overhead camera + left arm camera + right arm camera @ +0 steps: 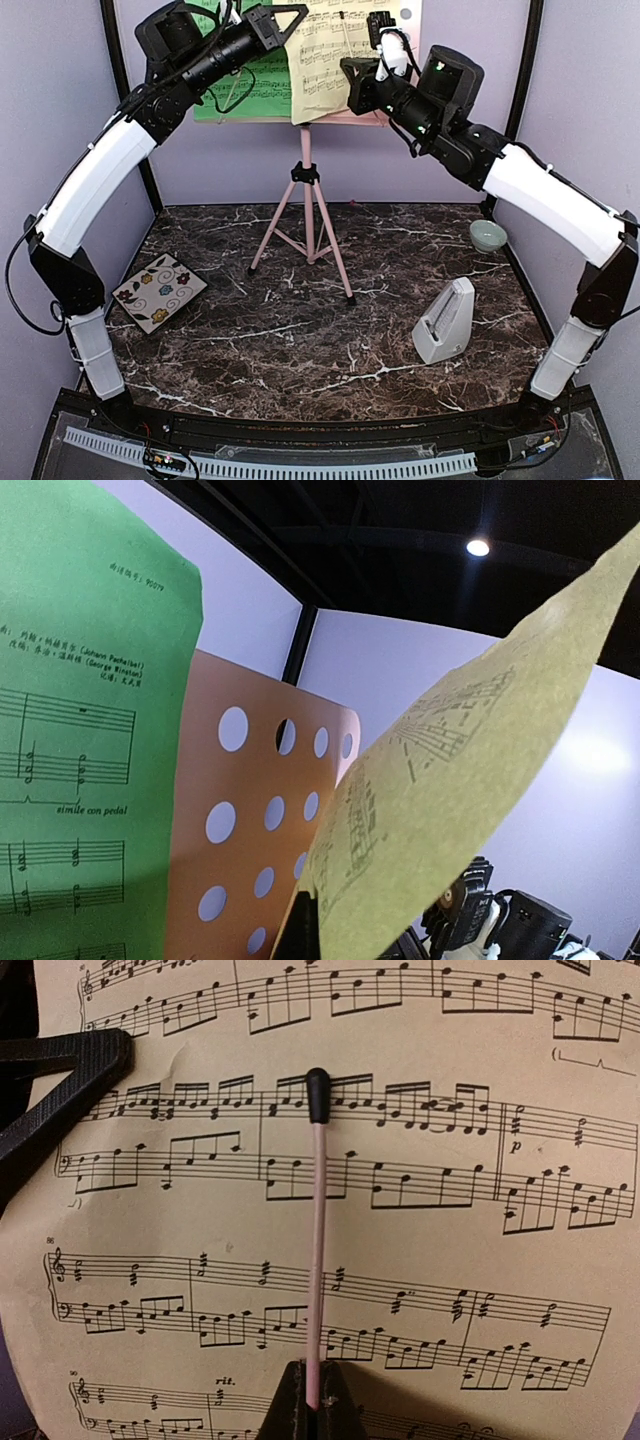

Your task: Set up the instrument practice props

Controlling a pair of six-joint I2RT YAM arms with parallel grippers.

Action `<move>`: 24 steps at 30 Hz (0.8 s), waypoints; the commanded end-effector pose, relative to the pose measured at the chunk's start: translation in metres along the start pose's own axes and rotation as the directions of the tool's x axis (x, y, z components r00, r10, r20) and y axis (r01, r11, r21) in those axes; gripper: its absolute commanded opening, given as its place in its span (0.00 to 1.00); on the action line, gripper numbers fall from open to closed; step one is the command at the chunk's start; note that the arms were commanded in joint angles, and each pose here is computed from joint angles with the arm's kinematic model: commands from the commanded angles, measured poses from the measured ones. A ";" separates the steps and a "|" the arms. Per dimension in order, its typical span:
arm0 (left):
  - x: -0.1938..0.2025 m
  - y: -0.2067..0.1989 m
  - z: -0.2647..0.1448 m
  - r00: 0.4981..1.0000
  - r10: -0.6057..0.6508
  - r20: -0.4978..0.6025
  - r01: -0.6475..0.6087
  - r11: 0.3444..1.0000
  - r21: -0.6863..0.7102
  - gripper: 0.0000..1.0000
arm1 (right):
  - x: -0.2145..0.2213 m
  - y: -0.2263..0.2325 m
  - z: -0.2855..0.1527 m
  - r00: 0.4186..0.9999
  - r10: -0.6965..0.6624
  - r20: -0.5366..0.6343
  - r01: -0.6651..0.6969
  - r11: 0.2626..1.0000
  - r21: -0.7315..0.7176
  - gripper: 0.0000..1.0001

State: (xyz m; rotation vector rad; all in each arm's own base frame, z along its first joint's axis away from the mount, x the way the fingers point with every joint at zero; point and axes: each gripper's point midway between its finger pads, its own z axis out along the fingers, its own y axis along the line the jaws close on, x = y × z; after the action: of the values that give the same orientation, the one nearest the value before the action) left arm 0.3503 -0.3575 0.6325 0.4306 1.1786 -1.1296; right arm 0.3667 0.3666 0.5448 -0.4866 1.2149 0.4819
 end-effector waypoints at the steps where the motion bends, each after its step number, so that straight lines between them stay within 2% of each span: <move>1: -0.022 -0.020 -0.001 0.998 0.040 0.056 -0.044 0.996 0.074 0.00 | -0.043 0.003 -0.015 0.992 0.027 0.122 -0.022 0.999 -0.047 0.00; 11: -0.020 -0.008 -0.001 0.997 0.071 0.022 -0.072 0.993 0.094 0.00 | -0.038 0.009 -0.019 0.992 0.032 0.125 -0.021 0.996 -0.086 0.00; 24: -0.003 0.004 0.008 1.000 0.020 -0.024 -0.017 0.991 0.133 0.00 | -0.038 0.013 -0.020 0.991 0.032 0.132 -0.018 0.994 -0.106 0.00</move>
State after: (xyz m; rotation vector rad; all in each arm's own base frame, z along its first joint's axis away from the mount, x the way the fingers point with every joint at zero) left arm 0.3717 -0.3637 0.6237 0.5335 1.1646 -1.1637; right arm 0.3510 0.3714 0.5455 -0.5451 1.1651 0.5435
